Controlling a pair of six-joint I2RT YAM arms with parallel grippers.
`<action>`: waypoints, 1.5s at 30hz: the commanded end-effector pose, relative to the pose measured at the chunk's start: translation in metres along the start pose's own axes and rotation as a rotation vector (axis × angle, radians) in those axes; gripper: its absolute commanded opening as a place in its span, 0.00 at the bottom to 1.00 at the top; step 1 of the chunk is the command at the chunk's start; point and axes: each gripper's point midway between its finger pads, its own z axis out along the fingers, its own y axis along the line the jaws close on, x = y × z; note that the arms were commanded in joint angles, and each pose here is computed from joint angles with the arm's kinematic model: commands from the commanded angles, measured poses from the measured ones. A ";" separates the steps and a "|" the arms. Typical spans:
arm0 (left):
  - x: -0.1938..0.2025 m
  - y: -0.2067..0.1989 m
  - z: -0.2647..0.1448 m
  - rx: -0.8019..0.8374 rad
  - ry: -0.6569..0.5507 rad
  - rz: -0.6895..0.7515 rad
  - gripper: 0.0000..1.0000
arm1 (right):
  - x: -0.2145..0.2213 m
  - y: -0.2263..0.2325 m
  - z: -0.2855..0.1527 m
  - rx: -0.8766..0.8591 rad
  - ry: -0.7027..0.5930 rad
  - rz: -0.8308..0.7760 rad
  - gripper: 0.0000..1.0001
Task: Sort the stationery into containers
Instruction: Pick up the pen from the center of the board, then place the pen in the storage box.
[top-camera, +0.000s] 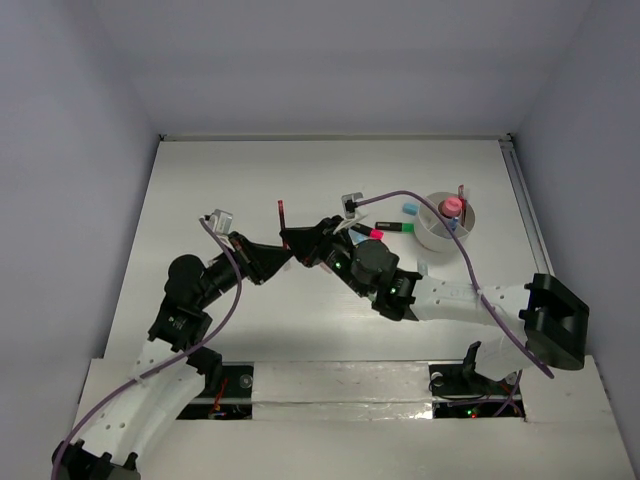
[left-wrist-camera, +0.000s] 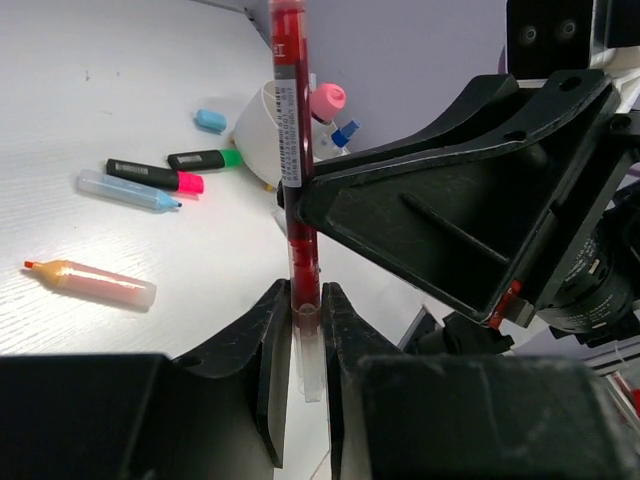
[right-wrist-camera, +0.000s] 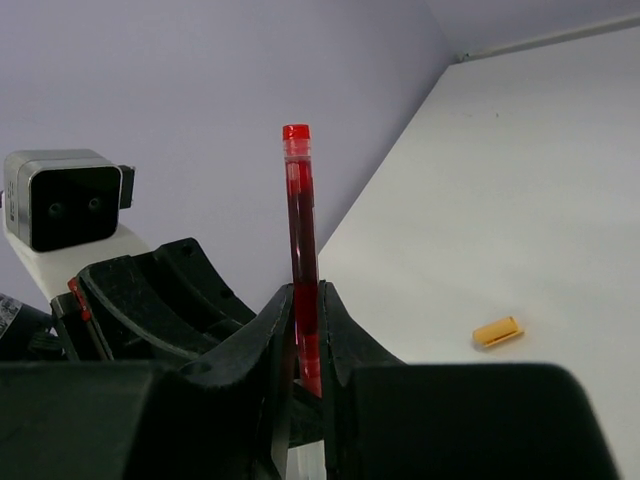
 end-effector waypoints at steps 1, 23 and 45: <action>-0.015 -0.003 -0.001 -0.012 -0.050 0.057 0.00 | -0.012 0.018 -0.004 -0.049 -0.026 0.043 0.22; -0.011 -0.017 -0.013 -0.021 0.081 0.197 0.00 | -0.050 0.021 -0.006 -0.044 0.355 -0.346 0.97; -0.003 -0.022 -0.014 0.025 0.106 0.203 0.00 | -0.040 0.027 0.034 -0.109 0.363 -0.261 0.52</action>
